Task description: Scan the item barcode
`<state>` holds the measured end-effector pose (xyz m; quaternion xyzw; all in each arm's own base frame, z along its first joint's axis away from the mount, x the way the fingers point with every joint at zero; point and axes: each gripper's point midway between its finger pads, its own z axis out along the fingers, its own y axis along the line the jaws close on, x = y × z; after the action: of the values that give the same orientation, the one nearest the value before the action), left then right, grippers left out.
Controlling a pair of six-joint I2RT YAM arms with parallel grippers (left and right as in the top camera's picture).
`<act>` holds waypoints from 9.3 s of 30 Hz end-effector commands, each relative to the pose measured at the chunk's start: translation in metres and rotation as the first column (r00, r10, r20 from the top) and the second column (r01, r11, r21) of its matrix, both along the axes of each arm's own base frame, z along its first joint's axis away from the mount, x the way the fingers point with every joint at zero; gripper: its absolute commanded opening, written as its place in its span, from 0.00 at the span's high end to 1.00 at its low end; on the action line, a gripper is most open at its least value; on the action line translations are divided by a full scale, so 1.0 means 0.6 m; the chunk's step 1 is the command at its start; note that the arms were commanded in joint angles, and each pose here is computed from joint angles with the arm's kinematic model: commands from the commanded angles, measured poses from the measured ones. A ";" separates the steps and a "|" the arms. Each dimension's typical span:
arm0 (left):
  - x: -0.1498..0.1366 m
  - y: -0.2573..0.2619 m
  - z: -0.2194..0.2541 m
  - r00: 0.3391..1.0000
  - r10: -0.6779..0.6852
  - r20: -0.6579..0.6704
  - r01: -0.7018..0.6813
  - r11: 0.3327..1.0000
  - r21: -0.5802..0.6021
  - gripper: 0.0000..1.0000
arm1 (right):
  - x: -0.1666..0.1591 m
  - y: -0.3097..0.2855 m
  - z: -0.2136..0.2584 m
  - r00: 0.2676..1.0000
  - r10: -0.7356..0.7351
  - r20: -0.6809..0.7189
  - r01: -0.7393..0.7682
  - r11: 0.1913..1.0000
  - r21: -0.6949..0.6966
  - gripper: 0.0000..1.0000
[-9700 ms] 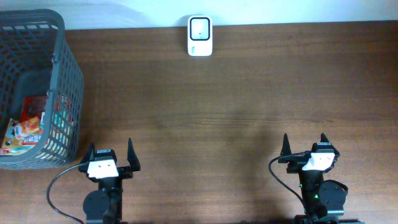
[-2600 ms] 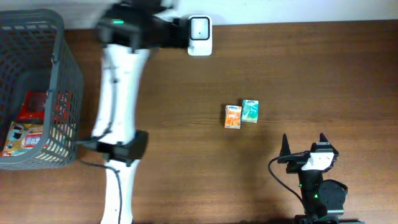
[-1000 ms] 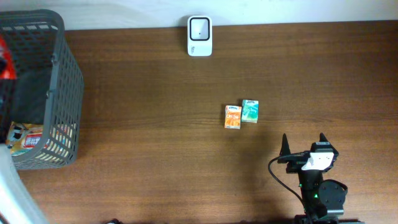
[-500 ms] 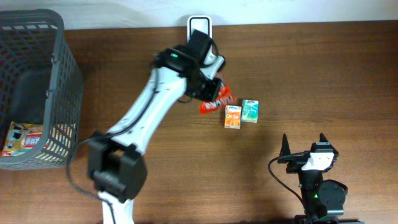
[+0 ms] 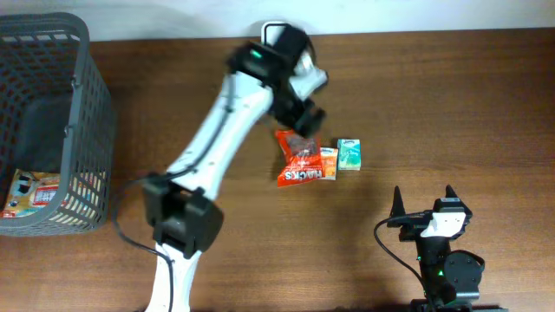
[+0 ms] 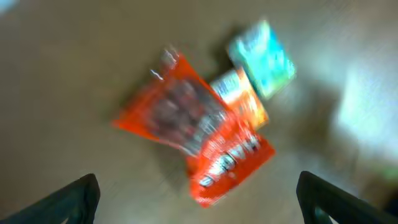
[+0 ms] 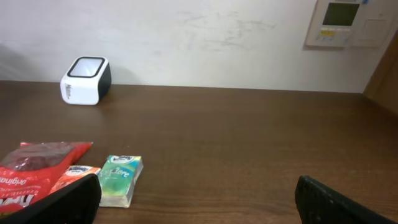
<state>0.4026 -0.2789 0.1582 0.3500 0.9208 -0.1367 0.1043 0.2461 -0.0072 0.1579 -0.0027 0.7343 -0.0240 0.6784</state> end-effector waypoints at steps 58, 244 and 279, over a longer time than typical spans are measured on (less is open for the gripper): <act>-0.016 0.549 0.512 0.416 0.899 0.140 -0.662 0.405 -0.631 1.00 | 0.000 0.001 -0.006 1.000 0.002 -0.006 -0.002 1.000 -0.007 0.01; -0.016 0.372 0.230 0.692 0.705 0.151 -0.702 0.707 -0.082 0.01 | 0.626 0.303 0.161 0.916 0.398 0.055 -0.402 0.907 0.123 0.96; -0.016 0.372 0.230 0.692 0.706 0.151 -0.703 0.707 -0.082 0.01 | 0.725 0.231 0.121 0.984 0.120 -0.134 -0.127 0.991 -0.050 0.96</act>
<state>0.3940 -0.0553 0.2911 -0.0177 0.9727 -0.0589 0.2238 0.6651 0.2088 0.1655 -0.2591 0.7624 -0.0595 0.5900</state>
